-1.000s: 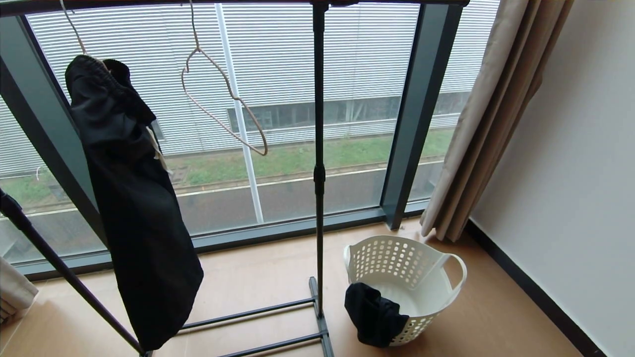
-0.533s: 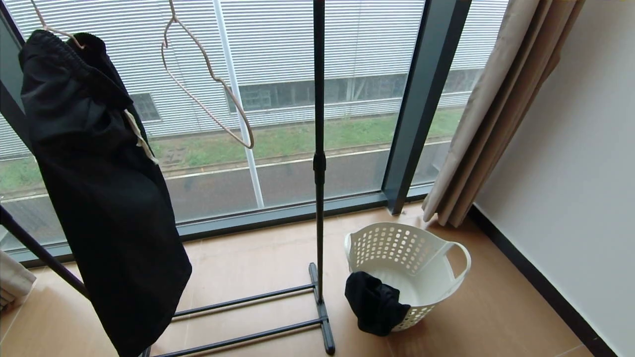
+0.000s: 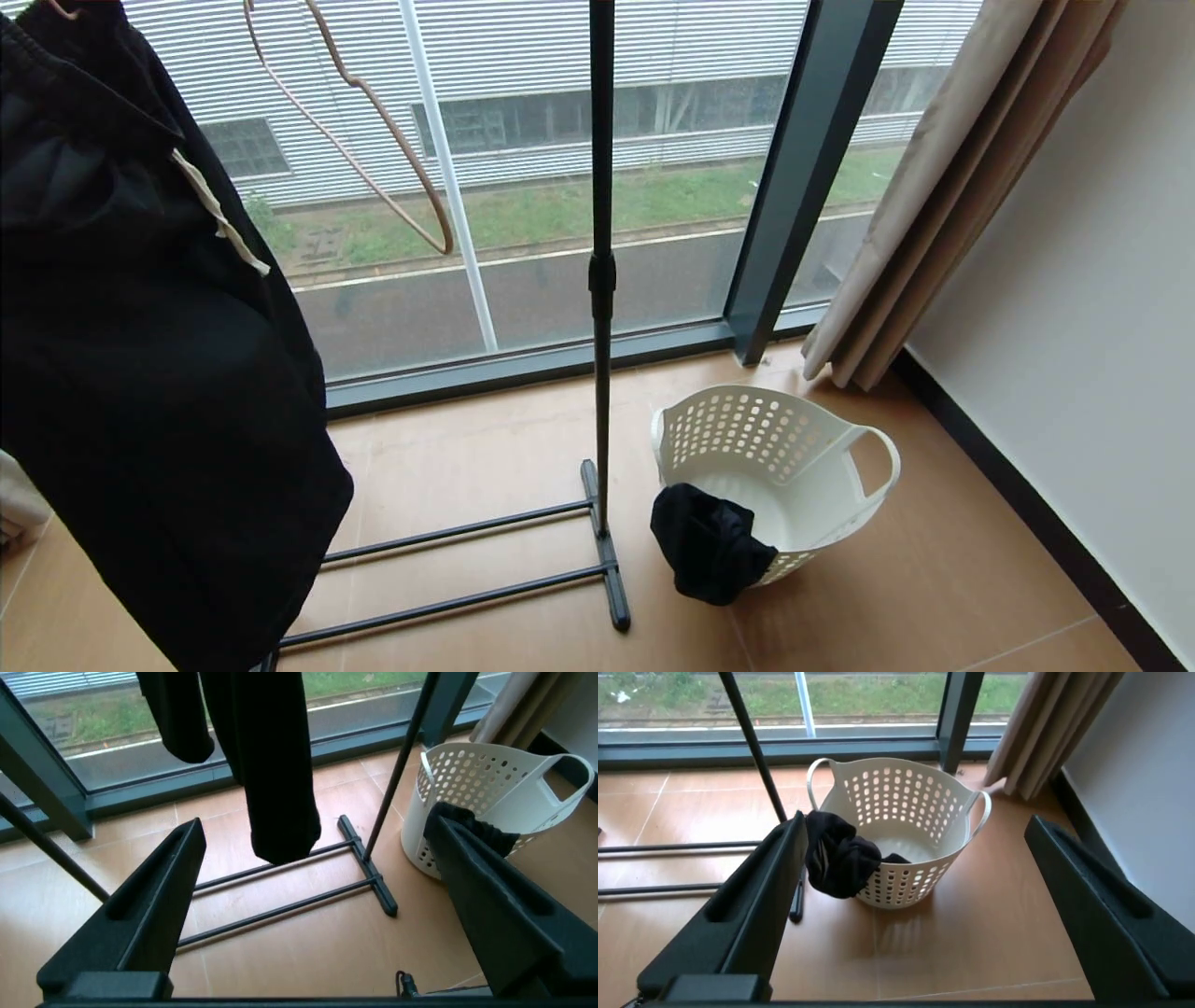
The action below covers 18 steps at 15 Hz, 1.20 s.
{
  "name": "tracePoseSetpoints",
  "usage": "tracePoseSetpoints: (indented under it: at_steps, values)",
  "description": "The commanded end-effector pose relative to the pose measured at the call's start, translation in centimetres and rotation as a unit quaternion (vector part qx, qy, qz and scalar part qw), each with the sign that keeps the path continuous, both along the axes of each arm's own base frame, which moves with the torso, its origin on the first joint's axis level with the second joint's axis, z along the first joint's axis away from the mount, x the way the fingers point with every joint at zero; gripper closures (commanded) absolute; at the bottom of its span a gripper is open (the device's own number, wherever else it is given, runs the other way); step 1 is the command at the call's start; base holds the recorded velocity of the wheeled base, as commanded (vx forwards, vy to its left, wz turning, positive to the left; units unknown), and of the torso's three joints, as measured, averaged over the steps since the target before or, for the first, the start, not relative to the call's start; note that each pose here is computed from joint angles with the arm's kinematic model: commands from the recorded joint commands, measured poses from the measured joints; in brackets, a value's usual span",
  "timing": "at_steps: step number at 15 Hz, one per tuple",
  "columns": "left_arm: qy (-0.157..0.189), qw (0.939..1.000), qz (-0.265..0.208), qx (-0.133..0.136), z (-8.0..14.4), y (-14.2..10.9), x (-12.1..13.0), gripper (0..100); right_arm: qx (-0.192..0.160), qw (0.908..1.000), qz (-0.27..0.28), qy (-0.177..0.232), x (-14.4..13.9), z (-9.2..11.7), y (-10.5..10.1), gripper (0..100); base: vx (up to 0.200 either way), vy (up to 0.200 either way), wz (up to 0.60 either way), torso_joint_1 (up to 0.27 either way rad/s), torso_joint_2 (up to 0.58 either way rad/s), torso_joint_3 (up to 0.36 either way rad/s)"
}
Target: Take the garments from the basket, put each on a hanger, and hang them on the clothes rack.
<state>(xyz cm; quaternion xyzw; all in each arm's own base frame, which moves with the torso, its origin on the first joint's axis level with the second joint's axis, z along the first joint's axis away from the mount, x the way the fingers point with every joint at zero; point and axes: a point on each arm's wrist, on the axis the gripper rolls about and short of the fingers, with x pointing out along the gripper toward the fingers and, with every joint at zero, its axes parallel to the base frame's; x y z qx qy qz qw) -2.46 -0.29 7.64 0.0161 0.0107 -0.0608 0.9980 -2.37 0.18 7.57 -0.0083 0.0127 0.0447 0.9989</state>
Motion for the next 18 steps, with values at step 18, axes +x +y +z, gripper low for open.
tracePoseSetpoints:
  at_steps: [18]
  values:
    - [0.001, 1.0000, 0.001, 0.000, 0.00, 0.00, 0.01, 0, -0.002, 1.0000, 0.000, 0.000, 0.00, -0.01, 0.00, 0, 0.000, 0.000, 0.00, 0.002, 0.00, -0.197]
